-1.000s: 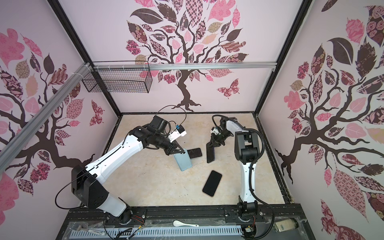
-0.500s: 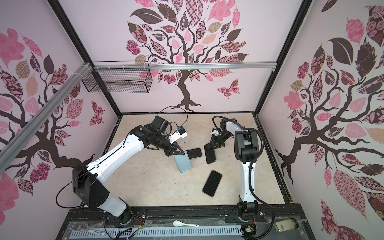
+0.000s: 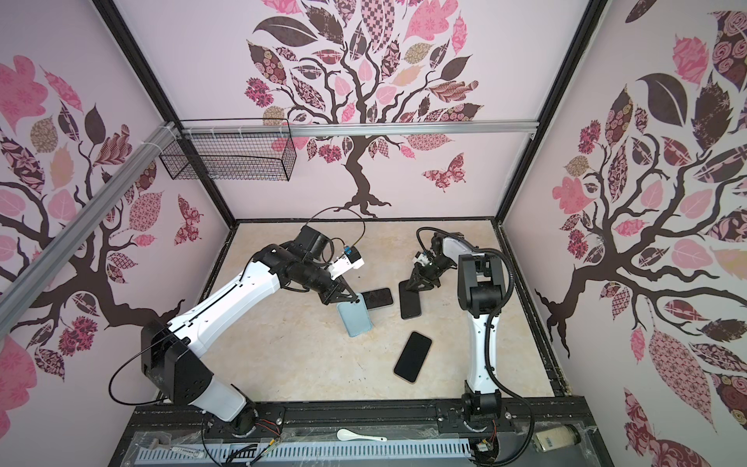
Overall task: Take the phone out of the phone case
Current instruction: Place the phone at the center of the table, then pass the phone case.
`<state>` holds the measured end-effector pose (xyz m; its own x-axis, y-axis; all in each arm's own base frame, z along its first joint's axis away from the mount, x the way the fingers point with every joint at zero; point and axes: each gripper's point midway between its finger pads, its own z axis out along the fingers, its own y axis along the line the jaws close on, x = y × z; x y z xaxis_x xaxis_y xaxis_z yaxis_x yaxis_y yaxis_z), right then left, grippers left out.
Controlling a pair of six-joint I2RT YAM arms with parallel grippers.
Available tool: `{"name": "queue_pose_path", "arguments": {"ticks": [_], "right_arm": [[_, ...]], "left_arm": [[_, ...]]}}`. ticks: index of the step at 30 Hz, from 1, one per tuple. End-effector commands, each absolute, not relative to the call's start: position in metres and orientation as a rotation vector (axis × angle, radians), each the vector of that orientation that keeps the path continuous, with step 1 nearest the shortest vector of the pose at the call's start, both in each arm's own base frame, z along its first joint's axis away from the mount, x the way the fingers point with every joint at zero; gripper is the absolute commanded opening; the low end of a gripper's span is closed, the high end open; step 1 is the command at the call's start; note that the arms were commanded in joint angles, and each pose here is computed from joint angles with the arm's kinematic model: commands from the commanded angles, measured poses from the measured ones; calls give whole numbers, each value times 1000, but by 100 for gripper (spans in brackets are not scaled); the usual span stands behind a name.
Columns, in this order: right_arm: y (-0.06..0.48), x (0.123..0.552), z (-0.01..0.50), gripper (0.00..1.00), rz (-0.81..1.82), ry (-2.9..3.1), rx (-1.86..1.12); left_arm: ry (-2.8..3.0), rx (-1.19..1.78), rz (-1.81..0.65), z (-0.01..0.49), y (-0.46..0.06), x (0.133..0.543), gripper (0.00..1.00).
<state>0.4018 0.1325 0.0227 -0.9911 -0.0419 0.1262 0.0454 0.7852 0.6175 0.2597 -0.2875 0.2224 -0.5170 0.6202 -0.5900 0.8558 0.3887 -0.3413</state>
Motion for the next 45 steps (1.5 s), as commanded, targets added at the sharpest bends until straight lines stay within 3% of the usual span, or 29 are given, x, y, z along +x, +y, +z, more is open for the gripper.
{"name": "queue_pose_path", "arguments": {"ticks": [1, 11, 14, 19, 26, 33, 40, 45], "right_arm": [[123, 398, 16, 34, -913, -2850, -36], [89, 408, 29, 39, -663, -3033, -114], [77, 421, 61, 43, -591, -3190, -180], [90, 423, 127, 46, -701, -3433, -182], [178, 381, 210, 42, -794, -3675, 384], [273, 305, 289, 42, -923, -3763, 1130], [295, 237, 321, 43, -1275, -3604, 1465], [296, 201, 309, 43, -1321, -3440, 1620]], "left_arm": [[2224, 1287, -890, 242, -291, 261, 0], [2188, 1215, -903, 258, -281, 265, 0], [2125, 1098, -1036, 279, -267, 272, 0], [2029, 985, -1171, 302, -243, 276, 0], [1973, 895, -1375, 305, -223, 265, 0], [2016, 880, -1427, 286, -219, 236, 0], [2042, 887, -1415, 275, -222, 210, 0], [2028, 915, -1424, 274, -235, 201, 0]]}}
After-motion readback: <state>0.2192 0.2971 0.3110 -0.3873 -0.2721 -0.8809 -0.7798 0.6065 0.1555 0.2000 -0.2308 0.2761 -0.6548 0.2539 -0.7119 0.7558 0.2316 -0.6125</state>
